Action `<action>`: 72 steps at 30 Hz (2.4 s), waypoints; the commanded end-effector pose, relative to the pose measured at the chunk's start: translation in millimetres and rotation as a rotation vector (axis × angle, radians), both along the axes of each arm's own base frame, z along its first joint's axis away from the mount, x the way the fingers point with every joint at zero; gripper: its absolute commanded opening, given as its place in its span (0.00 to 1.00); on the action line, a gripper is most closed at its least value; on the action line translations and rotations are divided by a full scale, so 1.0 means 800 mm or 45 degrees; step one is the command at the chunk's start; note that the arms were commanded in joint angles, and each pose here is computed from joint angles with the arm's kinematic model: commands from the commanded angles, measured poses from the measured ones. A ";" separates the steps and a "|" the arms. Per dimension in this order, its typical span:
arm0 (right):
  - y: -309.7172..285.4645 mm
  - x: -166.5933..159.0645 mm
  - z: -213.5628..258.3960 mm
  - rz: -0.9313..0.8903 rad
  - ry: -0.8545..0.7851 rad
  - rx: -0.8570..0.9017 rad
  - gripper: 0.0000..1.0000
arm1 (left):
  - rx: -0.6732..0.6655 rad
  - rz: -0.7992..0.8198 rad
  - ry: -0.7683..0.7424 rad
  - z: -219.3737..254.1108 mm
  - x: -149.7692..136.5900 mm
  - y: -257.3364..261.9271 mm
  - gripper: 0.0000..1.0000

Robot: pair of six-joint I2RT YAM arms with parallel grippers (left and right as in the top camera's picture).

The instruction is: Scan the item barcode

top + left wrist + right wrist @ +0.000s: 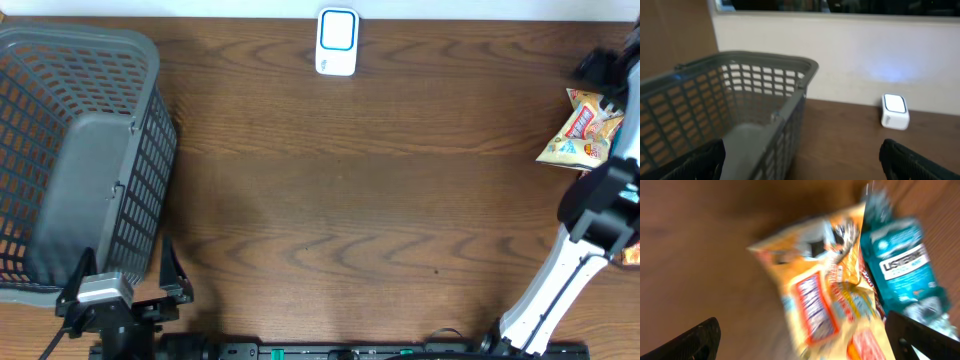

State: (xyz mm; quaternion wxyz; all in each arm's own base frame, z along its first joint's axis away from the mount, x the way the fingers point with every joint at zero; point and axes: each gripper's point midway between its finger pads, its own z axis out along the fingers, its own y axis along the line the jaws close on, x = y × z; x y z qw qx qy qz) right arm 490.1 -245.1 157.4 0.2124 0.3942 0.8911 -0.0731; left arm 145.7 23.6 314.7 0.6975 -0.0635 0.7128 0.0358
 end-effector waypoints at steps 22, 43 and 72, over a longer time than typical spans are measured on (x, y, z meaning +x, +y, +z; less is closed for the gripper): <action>0.345 -0.154 0.428 0.665 -0.921 -0.093 0.99 | -0.006 -0.458 -0.182 0.007 0.048 -0.076 0.98; 0.358 -0.222 0.423 0.709 -0.861 0.019 0.99 | -0.088 -0.439 0.214 -0.172 0.100 -0.073 0.98; 0.362 -0.244 0.417 0.757 -0.823 0.047 0.99 | -0.225 -0.418 0.925 -0.323 0.023 -0.076 0.98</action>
